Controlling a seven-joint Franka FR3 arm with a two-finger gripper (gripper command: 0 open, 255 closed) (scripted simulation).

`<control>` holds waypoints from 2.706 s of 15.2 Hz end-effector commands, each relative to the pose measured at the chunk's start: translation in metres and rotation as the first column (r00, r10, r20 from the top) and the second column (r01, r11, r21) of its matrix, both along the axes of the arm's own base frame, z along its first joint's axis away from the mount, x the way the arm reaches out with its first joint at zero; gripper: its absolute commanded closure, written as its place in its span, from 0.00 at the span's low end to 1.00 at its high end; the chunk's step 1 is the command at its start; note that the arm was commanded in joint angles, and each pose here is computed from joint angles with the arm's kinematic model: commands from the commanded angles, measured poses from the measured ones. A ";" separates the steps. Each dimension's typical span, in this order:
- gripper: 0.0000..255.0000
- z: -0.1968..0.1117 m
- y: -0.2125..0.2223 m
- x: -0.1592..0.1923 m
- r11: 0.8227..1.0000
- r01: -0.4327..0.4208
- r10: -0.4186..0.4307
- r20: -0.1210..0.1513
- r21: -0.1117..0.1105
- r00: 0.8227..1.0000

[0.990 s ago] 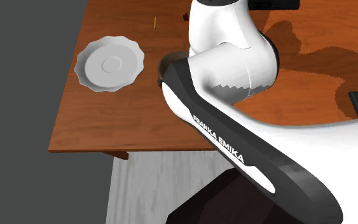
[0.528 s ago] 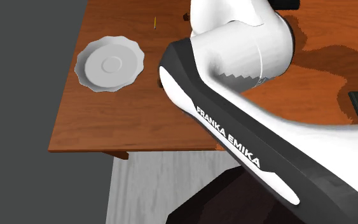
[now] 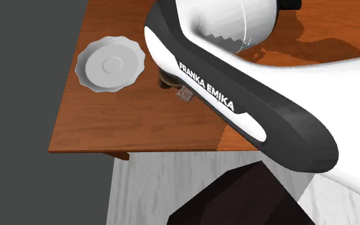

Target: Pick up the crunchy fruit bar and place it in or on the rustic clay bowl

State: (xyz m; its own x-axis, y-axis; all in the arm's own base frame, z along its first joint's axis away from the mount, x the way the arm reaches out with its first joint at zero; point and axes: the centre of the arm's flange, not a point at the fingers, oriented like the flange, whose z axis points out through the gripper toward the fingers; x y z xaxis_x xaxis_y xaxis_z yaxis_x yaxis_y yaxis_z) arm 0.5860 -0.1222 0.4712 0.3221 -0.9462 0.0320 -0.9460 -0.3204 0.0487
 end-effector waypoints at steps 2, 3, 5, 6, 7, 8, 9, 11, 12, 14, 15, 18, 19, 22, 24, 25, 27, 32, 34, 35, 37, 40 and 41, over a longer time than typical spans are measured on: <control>1.00 0.001 -0.005 0.040 1.000 0.000 0.000 0.000 0.000 1.000; 1.00 0.001 -0.007 0.053 1.000 0.000 0.000 0.000 0.000 1.000; 1.00 0.002 -0.011 0.079 1.000 0.000 0.000 0.000 0.000 1.000; 1.00 0.003 -0.013 0.092 1.000 0.000 0.000 0.000 0.000 1.000; 1.00 0.003 -0.015 0.106 1.000 0.000 0.000 0.000 0.000 1.000; 1.00 -0.002 -0.015 0.106 1.000 0.000 0.000 0.000 0.000 1.000; 1.00 -0.007 -0.015 0.106 1.000 0.000 0.000 0.000 0.000 1.000; 1.00 -0.018 -0.015 0.106 1.000 0.000 0.000 0.000 0.000 1.000; 1.00 -0.023 -0.015 0.106 1.000 0.000 0.000 0.000 0.000 1.000; 1.00 -0.034 -0.015 0.106 1.000 0.000 0.000 0.000 0.000 1.000; 1.00 -0.039 -0.015 0.106 1.000 0.000 0.000 0.000 0.000 1.000; 1.00 -0.055 -0.015 0.106 1.000 0.000 0.000 0.000 0.000 1.000; 1.00 -0.060 -0.015 0.106 1.000 0.000 0.000 0.000 0.000 1.000; 1.00 -0.073 -0.015 0.106 1.000 0.000 0.000 0.000 0.000 1.000; 1.00 -0.073 -0.015 0.106 1.000 0.000 0.000 0.000 0.000 1.000; 1.00 -0.073 -0.015 0.106 1.000 0.000 0.000 0.000 0.000 1.000; 1.00 -0.073 -0.015 0.106 1.000 0.000 0.000 0.000 0.000 1.000; 0.00 -0.073 -0.015 0.106 1.000 0.000 0.000 0.000 0.000 1.000; 0.00 -0.073 -0.015 0.106 1.000 0.000 0.000 0.000 0.000 1.000; 0.00 -0.073 -0.015 0.106 1.000 0.000 0.000 0.000 0.000 1.000; 0.00 -0.047 -0.014 0.107 1.000 0.000 0.000 0.000 0.000 1.000; 0.00 -0.023 -0.013 0.108 1.000 0.000 0.000 0.000 0.000 1.000; 0.00 -0.023 -0.013 0.108 1.000 0.000 0.000 0.000 0.000 1.000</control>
State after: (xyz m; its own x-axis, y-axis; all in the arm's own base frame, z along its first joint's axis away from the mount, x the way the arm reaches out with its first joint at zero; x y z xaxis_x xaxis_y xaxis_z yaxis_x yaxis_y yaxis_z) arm 0.6943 -0.1344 0.4448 0.3219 -0.9462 0.0321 -0.9461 -0.3203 0.0479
